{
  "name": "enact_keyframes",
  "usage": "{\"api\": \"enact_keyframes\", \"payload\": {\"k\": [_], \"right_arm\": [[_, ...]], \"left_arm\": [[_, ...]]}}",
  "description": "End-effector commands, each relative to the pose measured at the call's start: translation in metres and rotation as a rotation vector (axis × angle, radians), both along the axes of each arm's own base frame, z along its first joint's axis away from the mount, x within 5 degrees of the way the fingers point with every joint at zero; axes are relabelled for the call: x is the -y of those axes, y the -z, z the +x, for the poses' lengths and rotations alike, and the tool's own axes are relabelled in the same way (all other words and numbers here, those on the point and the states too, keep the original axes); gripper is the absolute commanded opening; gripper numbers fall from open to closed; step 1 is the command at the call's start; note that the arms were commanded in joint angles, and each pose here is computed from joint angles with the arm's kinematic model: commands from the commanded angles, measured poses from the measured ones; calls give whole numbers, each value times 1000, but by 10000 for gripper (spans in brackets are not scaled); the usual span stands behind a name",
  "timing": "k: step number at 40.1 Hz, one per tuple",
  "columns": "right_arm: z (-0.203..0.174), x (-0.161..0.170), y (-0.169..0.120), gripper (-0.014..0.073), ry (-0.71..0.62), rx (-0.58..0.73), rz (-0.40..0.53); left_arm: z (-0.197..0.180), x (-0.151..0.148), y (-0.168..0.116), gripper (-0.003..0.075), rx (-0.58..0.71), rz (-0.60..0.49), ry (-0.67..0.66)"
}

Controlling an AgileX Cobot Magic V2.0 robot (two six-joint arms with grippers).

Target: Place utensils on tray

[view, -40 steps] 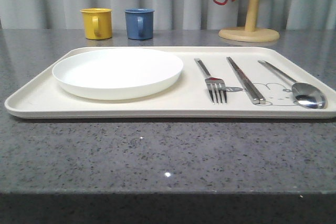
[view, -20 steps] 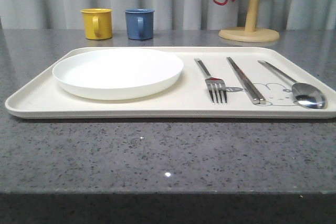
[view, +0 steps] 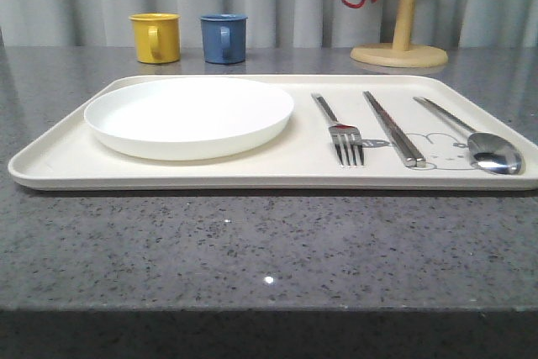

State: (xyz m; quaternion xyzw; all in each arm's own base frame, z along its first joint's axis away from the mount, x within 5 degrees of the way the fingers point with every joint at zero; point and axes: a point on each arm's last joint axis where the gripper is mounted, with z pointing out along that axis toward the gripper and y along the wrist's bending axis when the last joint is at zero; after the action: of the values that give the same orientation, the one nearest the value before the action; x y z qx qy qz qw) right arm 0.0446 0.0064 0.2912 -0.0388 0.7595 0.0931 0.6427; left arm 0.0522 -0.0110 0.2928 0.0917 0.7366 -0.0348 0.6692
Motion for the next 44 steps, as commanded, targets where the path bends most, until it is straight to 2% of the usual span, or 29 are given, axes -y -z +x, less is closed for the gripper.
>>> {"api": "enact_keyframes", "payload": {"k": [1, 11, 15, 26, 34, 44], "right_arm": [[0, 0, -15, -69, -2, 95, -9], [0, 0, -15, -69, -2, 95, -9], [0, 0, -15, -69, -2, 95, -9], [0, 0, -15, -69, -2, 95, -9], [0, 0, -14, -69, -1, 92, -9], [0, 0, -14, -69, -1, 90, -10]], "left_arm": [[0, 0, -15, -18, 85, -35, -5], [0, 0, -14, -18, 86, -35, -6], [0, -2, -6, -18, 123, -17, -19], [-8, -6, 47, -18, 166, 3, -82], [0, -9, 81, -18, 115, -43, -144], [2, -9, 87, -18, 131, -45, -147]]}}
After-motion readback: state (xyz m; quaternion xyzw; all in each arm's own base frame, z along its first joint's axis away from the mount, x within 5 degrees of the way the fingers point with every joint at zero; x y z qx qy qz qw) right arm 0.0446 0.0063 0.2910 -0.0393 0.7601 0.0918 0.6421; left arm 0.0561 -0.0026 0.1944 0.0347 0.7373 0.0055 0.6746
